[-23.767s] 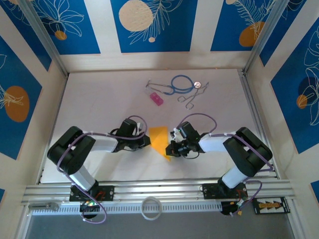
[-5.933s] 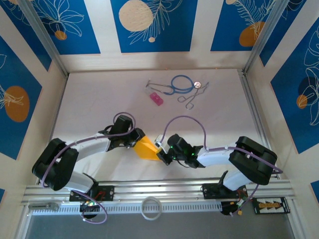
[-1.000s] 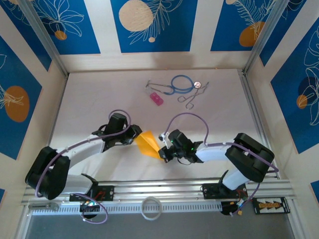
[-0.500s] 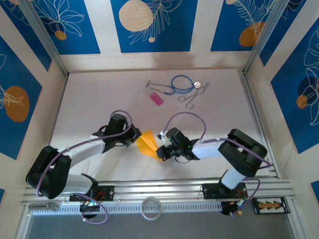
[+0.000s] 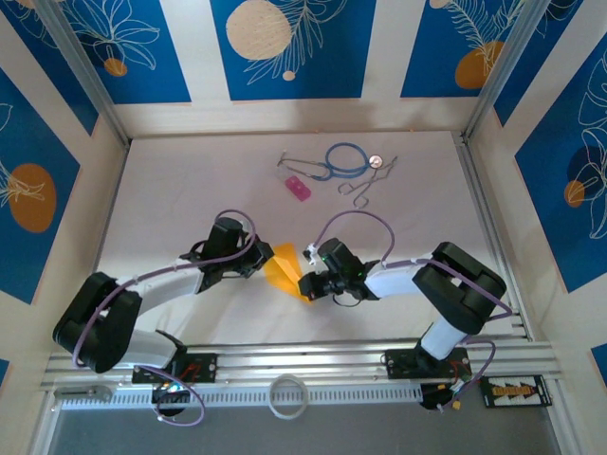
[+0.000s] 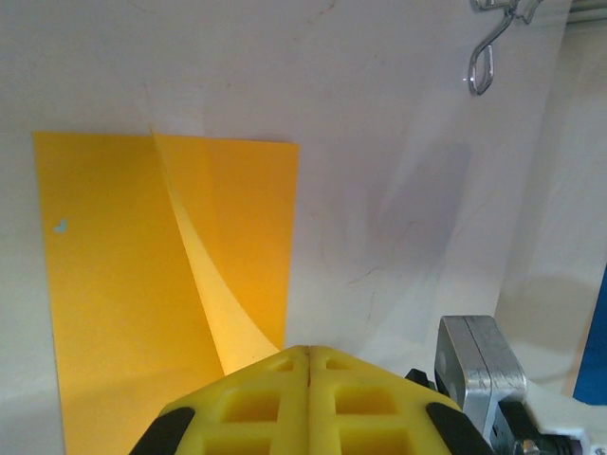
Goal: Fold a paper plane with a square sheet of paper (pick it up from the middle)
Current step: Fourth fold the wing at the center of the table.
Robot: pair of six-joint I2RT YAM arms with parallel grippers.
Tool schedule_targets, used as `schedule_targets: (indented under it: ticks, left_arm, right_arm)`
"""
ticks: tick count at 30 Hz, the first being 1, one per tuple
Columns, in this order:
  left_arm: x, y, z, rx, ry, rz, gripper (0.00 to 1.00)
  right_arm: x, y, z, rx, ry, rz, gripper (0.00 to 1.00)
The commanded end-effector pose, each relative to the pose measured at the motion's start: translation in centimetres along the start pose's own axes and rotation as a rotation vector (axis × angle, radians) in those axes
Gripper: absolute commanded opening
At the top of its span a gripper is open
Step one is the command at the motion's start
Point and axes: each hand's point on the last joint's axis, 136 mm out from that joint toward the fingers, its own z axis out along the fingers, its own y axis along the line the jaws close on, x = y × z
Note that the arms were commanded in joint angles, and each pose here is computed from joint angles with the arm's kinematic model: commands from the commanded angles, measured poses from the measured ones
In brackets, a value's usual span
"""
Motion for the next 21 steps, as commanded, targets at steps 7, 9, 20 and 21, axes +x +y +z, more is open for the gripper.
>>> schedule_targets:
  ticks: [7,9,20,21]
  left_arm:
    - [1.0,-1.7,0.9,0.086,0.028,0.069,0.0]
    - [1.2,-1.9,1.1,0.094,0.03,0.084,0.0]
    - [2.5,-1.6,2.9,0.107,0.078,0.101,0.0]
    - [2.5,-1.5,3.0,0.106,0.076,0.098,0.0]
  right_arm:
    - [1.4,-1.2,-0.1,0.012,0.033,0.07,0.01]
    - [1.4,-1.2,-0.2,0.005,0.035,0.076,0.01]
    - [1.5,-1.7,-0.3,0.004,0.034,0.124,0.01]
    - [1.6,-1.8,-0.3,0.006,0.034,0.127,0.01]
